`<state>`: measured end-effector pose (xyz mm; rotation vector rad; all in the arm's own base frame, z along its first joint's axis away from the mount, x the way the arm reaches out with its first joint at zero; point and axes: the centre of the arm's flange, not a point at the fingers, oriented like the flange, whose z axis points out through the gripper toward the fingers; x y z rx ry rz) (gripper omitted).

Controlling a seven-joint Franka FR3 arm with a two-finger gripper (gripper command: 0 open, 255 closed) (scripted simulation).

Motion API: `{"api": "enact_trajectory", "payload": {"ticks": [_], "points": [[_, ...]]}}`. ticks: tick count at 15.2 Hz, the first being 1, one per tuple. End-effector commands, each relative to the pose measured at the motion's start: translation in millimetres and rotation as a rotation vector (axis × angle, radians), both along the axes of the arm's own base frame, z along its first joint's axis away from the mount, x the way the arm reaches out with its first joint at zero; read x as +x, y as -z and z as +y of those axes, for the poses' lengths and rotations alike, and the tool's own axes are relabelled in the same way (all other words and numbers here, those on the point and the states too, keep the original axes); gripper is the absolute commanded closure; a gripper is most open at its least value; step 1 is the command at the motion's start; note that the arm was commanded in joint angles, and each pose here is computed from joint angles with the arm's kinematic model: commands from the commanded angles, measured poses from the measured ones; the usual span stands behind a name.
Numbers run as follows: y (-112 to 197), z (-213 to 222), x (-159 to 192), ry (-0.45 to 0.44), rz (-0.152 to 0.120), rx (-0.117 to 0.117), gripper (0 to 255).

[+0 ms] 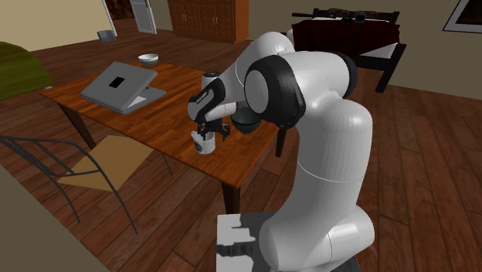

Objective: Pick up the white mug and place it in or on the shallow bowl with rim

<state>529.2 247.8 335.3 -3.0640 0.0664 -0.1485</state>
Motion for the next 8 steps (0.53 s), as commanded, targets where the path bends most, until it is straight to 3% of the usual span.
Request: {"api": "enact_trajectory", "payload": {"ticks": [1,2,8], "points": [[0.0,0.0,0.0,0.000,0.000,0.000,0],[0.0,0.0,0.0,0.000,0.000,0.000,255],[0.0,0.0,0.0,0.000,0.000,0.000,255]]}}
